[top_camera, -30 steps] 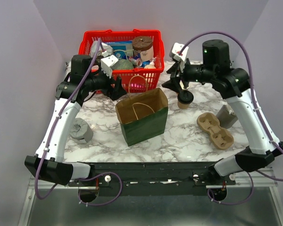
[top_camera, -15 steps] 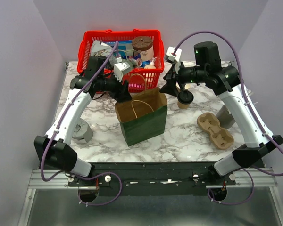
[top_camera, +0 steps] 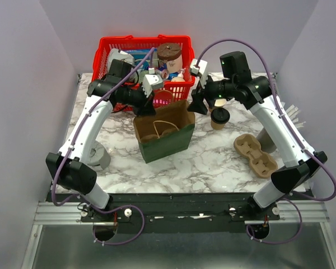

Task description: Pack the takeout coffee

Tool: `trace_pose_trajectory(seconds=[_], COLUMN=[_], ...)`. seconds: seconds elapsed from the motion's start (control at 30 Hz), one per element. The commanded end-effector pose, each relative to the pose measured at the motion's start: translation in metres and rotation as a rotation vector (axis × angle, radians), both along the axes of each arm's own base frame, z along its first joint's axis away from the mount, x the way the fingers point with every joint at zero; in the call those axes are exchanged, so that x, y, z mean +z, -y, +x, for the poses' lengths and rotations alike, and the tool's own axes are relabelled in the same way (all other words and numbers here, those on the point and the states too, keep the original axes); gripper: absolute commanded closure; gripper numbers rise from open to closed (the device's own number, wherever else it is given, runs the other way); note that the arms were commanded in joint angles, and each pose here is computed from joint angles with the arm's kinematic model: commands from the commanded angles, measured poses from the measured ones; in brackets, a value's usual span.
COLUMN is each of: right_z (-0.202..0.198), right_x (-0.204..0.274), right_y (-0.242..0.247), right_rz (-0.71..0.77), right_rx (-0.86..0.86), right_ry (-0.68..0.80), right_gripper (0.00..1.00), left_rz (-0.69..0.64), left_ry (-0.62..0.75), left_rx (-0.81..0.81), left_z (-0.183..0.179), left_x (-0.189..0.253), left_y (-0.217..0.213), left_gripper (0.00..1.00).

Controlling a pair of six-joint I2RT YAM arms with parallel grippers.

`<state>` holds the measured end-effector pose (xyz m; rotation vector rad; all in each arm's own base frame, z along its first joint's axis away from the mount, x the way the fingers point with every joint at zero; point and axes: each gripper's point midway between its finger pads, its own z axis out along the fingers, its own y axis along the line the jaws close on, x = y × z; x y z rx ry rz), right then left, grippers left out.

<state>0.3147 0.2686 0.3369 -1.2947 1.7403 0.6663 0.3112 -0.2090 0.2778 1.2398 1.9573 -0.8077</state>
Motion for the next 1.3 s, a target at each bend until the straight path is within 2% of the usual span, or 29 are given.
trace_pose_trajectory(seconds=[0.0,0.13,0.2,0.33,0.53,0.67,0.87,1.0,1.1,1.27], right_z=[0.017,0.026,0.029,0.034,0.030,0.027,0.032,0.043,0.054,0.068], right_x=[-0.006,-0.007,-0.009,-0.013,-0.032,-0.035,-0.034,-0.040,-0.047,-0.055], right_y=[0.007,0.008,0.009,0.012,0.018,0.019,0.023,0.041,0.061,0.081], right_rz=[-0.018,-0.011,-0.015,-0.027,-0.056,-0.055,-0.071,-0.114,-0.153,-0.162], right_rx=[-0.074,-0.105,-0.114,-0.137,-0.151,-0.151,-0.174,-0.268,-0.331,-0.369], right_ry=[0.005,-0.009,-0.005,-0.007,-0.039,-0.050,-0.027,0.003,0.014,-0.058], right_gripper=[0.30,0.30,0.29,0.29,0.29,0.29,0.29,0.29,0.28,0.26], left_rz=[0.044,0.077,0.103,0.125,0.184,0.210,0.203,0.186,0.151,0.120], left_ry=[0.227,0.337,0.369,0.482,0.572,0.575,0.629,0.689,0.663,0.566], left_rx=[-0.039,-0.048,-0.069,-0.082,-0.131,-0.141,-0.142,-0.137,-0.111,-0.146], left_z=[0.001,-0.001,-0.005,-0.025,-0.059,-0.069,-0.073,-0.077,-0.082,-0.094], left_x=[0.034,0.048,0.038,0.037,0.011,-0.006,0.003,0.015,0.024,0.028], left_y=[-0.011,-0.018,-0.016,-0.012,-0.005,-0.007,-0.009,-0.011,-0.010,-0.004], left_gripper=[1.00,1.00,1.00,1.00,1.00,1.00,1.00,1.00,1.00,1.00])
